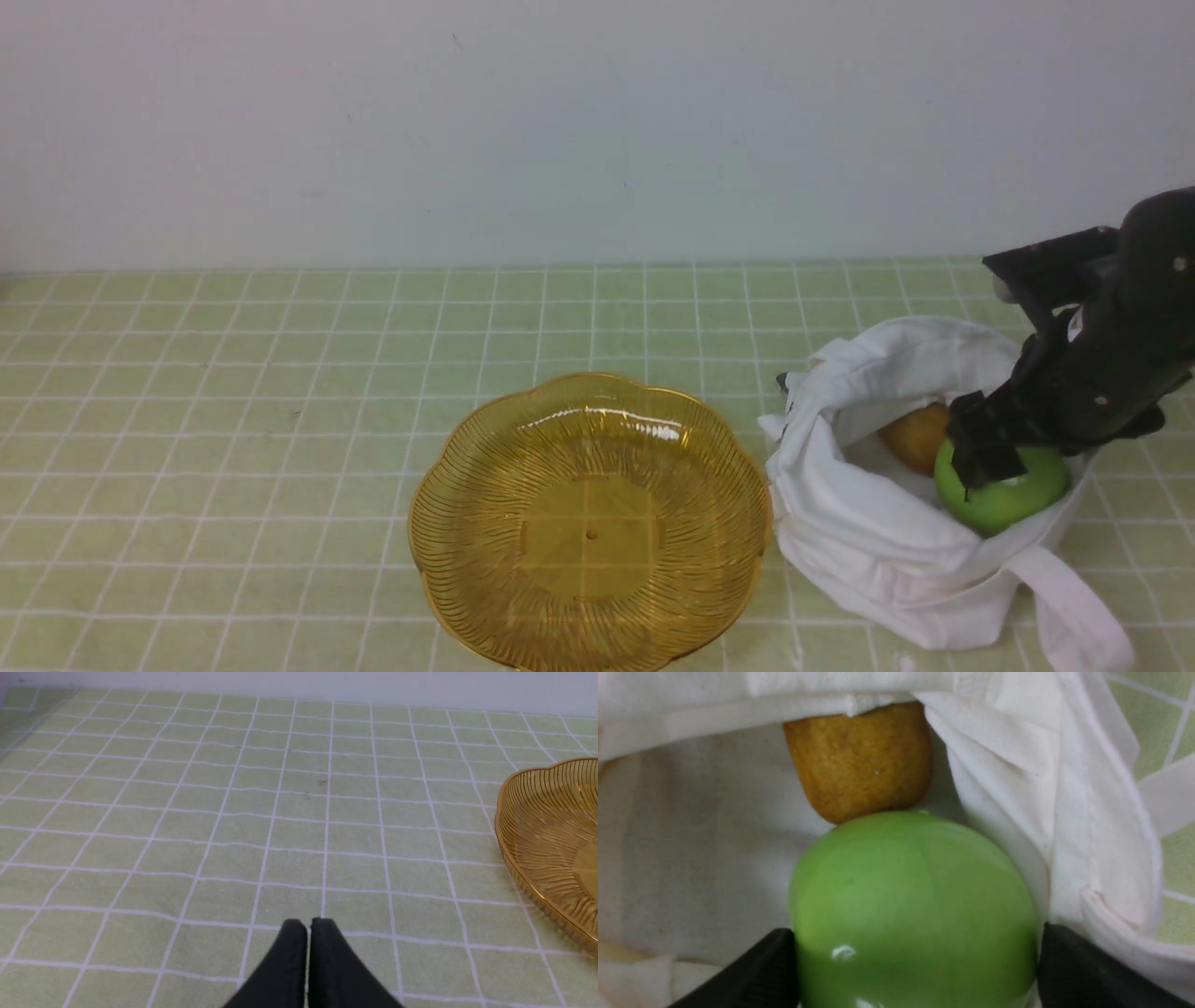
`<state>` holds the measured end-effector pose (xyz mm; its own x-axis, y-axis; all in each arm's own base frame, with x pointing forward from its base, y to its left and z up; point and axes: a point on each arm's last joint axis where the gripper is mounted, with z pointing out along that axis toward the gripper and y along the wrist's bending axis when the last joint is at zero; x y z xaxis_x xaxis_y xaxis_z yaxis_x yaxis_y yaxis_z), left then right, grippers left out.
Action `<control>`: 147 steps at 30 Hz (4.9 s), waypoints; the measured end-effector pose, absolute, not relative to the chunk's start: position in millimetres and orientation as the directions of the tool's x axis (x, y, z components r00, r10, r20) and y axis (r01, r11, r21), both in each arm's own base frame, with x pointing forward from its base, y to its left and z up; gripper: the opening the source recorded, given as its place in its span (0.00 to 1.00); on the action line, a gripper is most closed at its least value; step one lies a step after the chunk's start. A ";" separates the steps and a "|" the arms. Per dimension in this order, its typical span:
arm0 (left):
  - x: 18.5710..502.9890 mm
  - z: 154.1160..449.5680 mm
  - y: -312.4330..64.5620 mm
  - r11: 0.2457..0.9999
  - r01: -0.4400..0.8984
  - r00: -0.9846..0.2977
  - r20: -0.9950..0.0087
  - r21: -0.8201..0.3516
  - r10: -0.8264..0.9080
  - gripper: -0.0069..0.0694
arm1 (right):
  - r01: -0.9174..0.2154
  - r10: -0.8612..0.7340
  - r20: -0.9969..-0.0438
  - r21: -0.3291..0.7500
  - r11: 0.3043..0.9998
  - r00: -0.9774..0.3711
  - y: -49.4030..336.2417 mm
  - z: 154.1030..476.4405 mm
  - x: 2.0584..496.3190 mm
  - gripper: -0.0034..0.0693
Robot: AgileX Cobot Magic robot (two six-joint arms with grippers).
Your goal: Take the fruit out of the bag on the green coffee tablecloth and place them on the plate.
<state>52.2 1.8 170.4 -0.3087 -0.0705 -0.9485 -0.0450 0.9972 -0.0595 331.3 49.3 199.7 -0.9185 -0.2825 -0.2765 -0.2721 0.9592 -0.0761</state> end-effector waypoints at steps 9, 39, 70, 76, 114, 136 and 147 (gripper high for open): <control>52.2 170.4 1.8 0.997 -0.045 -0.309 -0.949 -0.060 -0.071 0.08 | -0.257 -0.262 -0.265 -0.054 0.965 -0.928 50.8 195.6 332.2 0.85; 52.2 170.4 1.8 0.997 -0.045 -0.309 -0.949 -0.060 -0.071 0.08 | -0.234 -0.170 -0.412 0.111 0.966 -0.895 59.4 326.2 293.2 0.84; 52.2 170.4 1.8 0.997 -0.045 -0.309 -0.949 -0.060 -0.071 0.08 | -0.676 -0.426 -0.599 0.279 0.682 -0.678 245.1 211.3 325.5 0.85; 52.2 170.4 1.8 0.997 -0.045 -0.309 -0.949 -0.060 -0.071 0.08 | -0.661 -0.421 -0.592 0.269 0.701 -0.687 246.8 195.5 331.8 0.99; 52.2 170.4 1.8 0.997 -0.045 -0.309 -0.949 -0.060 -0.071 0.08 | -0.575 -0.386 -0.660 0.087 0.813 -0.645 84.9 393.8 157.4 0.03; 52.2 170.4 1.8 0.997 -0.045 -0.309 -0.949 -0.060 -0.071 0.08 | -0.321 -0.015 -0.977 -0.084 0.943 0.212 36.9 296.5 100.4 0.03; 52.2 170.4 1.8 0.997 -0.045 -0.309 -0.949 -0.060 -0.071 0.08 | -0.317 -0.010 -0.974 -0.084 0.945 0.227 36.5 297.4 100.2 0.03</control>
<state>52.2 1.8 170.4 -0.3087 -0.0705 -0.9485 -0.0450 0.9972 -0.0595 100.2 36.5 297.4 0.2273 -0.0100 -0.9738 -0.3175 0.9446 -0.0838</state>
